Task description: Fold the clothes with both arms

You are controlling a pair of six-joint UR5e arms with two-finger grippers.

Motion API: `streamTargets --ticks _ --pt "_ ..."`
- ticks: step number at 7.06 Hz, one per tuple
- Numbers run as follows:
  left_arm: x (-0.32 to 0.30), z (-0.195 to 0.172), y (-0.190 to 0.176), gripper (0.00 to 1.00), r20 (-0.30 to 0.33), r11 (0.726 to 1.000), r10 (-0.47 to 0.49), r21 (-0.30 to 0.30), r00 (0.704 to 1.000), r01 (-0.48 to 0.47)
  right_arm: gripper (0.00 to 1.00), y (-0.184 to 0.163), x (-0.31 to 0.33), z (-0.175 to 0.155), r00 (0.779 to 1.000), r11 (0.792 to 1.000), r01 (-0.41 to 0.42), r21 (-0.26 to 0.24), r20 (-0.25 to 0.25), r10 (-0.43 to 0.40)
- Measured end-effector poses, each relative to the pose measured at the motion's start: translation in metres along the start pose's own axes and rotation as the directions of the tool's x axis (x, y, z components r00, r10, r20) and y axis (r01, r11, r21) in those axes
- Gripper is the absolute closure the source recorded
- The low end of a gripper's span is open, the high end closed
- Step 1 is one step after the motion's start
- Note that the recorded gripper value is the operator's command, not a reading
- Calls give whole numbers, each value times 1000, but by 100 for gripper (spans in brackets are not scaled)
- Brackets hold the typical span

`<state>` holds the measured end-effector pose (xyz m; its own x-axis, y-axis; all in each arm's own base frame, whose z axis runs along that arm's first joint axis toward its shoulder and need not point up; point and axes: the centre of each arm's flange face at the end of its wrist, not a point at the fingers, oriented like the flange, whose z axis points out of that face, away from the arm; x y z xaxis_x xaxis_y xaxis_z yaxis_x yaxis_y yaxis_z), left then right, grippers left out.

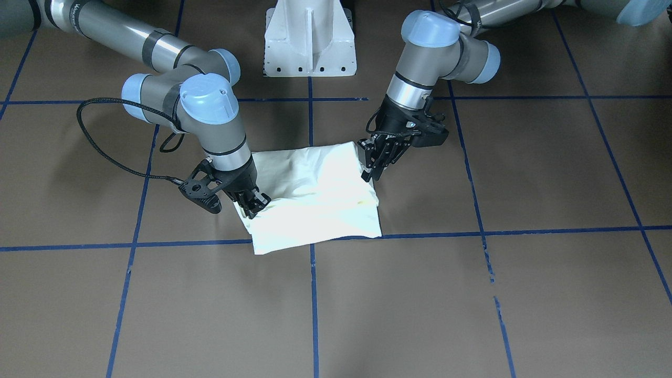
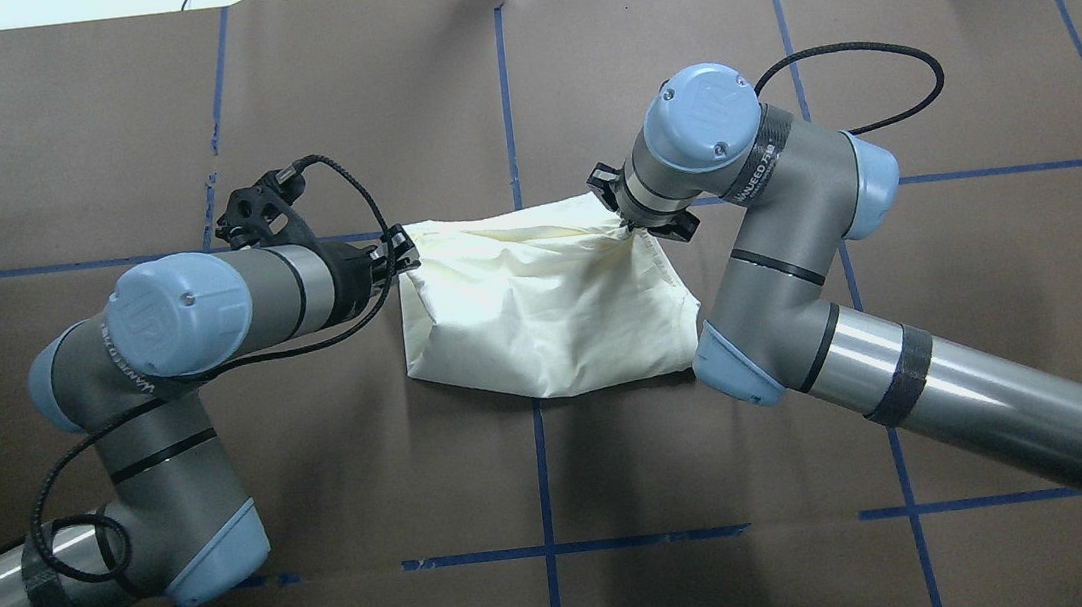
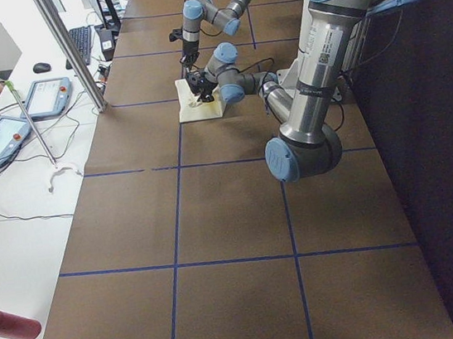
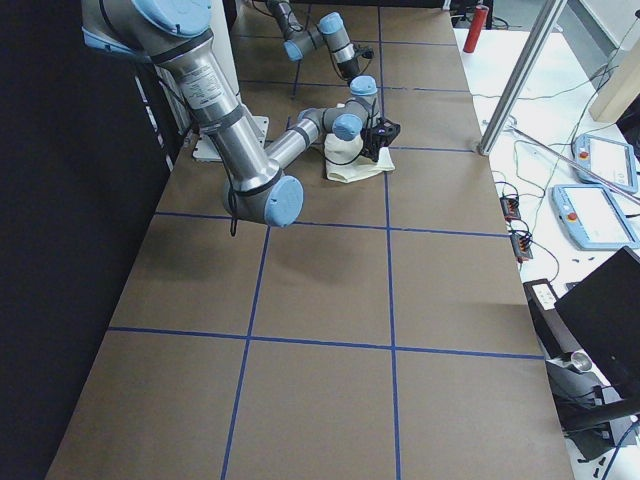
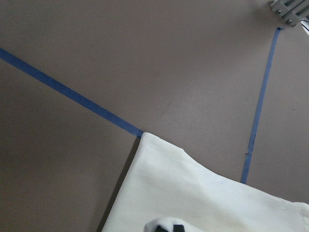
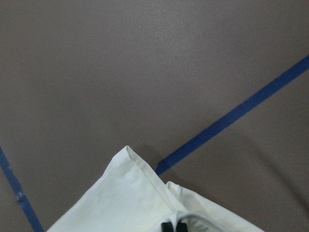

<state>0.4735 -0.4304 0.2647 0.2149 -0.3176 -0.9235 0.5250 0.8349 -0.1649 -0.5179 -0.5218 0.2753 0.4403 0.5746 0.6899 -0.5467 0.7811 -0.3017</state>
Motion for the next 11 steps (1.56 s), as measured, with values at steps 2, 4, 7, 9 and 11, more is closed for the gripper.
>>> streamTargets --ticks 2,4,7,9,11 --pt "-38 -6 -4 100 -42 998 49 -38 998 -51 100 -1 1 1 1000 1000 -2 -2 -2 2" --pt "-54 9 -2 100 -72 996 66 -53 995 -70 100 -1 2 1 1000 1000 -3 -3 -4 3" --pt "-62 31 7 100 -152 989 71 -118 986 -89 100 -1 1 0 1000 1000 -3 -4 -2 3" --pt "-67 41 20 100 -194 982 75 -154 978 -106 100 -1 0 0 1000 1000 -3 -5 0 3" --pt "-70 45 44 100 -225 963 81 -233 971 -134 100 0 0 -1 1000 1000 -4 -6 2 4"
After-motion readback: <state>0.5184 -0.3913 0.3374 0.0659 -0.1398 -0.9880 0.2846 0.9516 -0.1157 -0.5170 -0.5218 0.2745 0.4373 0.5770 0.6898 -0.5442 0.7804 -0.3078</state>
